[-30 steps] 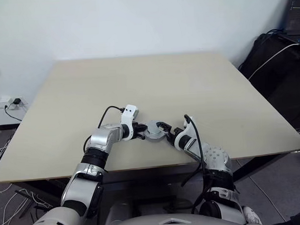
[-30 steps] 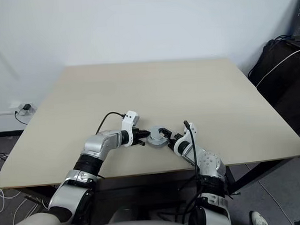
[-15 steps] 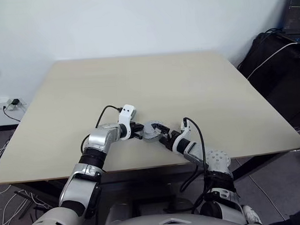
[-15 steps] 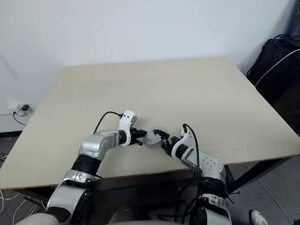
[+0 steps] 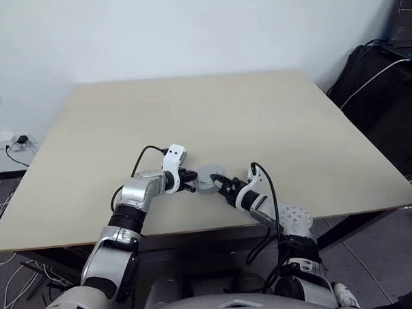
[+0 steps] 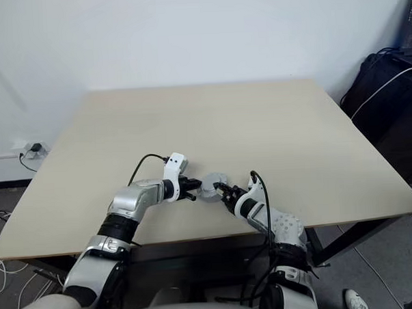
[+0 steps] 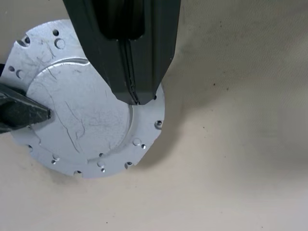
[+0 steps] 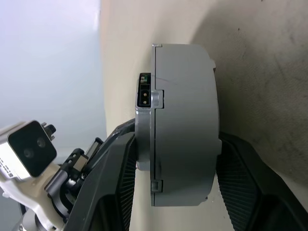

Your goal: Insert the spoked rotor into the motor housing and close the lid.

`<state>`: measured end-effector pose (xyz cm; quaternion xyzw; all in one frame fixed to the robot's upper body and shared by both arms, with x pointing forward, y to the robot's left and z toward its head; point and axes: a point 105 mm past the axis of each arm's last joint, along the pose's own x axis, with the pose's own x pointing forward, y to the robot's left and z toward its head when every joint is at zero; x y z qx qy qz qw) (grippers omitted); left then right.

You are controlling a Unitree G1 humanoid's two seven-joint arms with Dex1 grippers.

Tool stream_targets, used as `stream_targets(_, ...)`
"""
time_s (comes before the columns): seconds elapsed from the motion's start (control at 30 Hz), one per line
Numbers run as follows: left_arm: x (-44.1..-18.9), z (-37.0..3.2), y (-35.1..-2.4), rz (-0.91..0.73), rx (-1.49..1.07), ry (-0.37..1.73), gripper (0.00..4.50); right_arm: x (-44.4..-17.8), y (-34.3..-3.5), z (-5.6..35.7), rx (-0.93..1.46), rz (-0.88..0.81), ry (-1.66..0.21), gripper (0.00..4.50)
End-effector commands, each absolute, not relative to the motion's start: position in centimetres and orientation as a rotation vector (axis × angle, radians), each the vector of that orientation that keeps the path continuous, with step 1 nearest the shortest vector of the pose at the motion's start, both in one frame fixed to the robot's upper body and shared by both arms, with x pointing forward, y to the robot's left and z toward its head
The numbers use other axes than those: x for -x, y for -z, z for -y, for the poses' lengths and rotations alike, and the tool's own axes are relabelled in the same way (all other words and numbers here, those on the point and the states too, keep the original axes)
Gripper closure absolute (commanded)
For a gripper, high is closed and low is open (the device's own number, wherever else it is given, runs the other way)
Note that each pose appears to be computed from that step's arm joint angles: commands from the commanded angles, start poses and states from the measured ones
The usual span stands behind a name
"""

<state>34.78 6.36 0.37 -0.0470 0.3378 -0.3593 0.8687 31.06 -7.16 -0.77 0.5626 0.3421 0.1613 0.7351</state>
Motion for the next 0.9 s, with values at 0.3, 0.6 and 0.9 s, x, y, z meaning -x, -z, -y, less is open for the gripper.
stream_targets(0.3, -38.2, -8.3, -6.9, -0.261, 0.219, 0.451, 4.5, -29.9, 0.6, 6.2, -1.308, -0.741, -0.36, 2.41)
stream_targets(0.6, -33.4, -13.1, -6.5, -0.114, 0.414, 0.217, 4.5, -29.7, -2.6, 6.4, -1.405, -0.628, -0.467, 2.41)
stream_targets(0.9, -26.4, -10.0, -1.7, -0.36, 0.834, 0.35, 4.5, -29.7, -9.2, 5.0, -1.473, -0.457, -0.761, 2.41)
